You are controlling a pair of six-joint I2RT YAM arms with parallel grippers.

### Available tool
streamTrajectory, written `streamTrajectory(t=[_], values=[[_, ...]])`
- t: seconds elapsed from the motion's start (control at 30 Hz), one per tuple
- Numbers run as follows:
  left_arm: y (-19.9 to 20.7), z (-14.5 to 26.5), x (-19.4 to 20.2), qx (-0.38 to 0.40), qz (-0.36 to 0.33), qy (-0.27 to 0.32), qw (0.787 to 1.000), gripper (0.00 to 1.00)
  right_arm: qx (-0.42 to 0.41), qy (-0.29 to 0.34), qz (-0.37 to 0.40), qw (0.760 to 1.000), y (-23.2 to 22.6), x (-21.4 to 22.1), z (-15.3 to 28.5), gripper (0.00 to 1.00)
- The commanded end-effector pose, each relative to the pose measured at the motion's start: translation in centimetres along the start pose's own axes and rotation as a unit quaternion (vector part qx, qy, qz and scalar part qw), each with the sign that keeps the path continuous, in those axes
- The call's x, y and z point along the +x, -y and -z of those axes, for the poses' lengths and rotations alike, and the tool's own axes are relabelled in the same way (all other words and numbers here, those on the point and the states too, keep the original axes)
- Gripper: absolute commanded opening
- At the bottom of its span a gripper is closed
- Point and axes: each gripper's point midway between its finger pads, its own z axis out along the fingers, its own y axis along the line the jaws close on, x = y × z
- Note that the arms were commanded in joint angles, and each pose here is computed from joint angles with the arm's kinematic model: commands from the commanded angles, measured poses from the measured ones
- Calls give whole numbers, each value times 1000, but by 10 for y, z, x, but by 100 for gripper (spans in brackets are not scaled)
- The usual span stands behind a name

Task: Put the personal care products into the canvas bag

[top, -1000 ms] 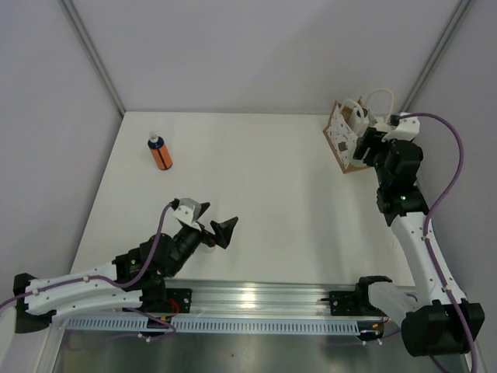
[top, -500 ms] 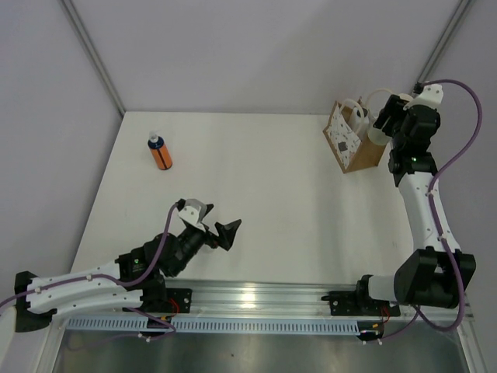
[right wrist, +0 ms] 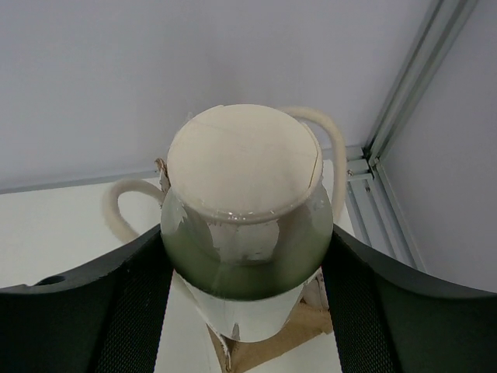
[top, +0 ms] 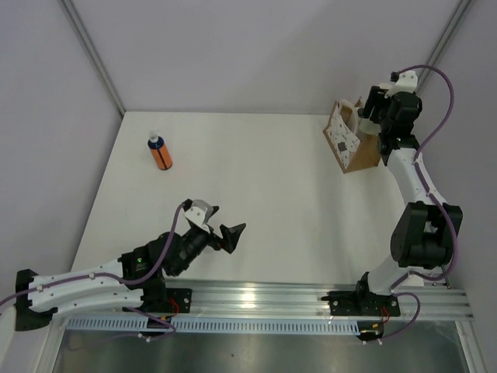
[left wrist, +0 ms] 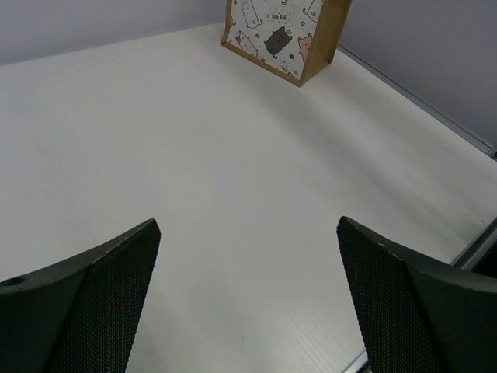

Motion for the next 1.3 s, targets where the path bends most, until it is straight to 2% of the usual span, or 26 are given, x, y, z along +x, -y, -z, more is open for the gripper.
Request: streamTrajectory(t=[0.0,0.47,0.8,1.03,1.27], values=[[13,1,-22,25,28,19,999,99,-16,177,29,984,-18,-119,6,0],[14,1,-22,26,27,16,999,99,-34,155,37,987,-40,-88,-27,0],[17,-2,-20,30,24,9,999,99,-15,136,41,990,-35,-62,-39,0],[17,0,-21,34,28,13,999,99,-4,137,33,990,-26,-54,-26,0],[16,-1,-19,28,24,10,999,99,-29,159,31,986,-38,-77,-11,0]])
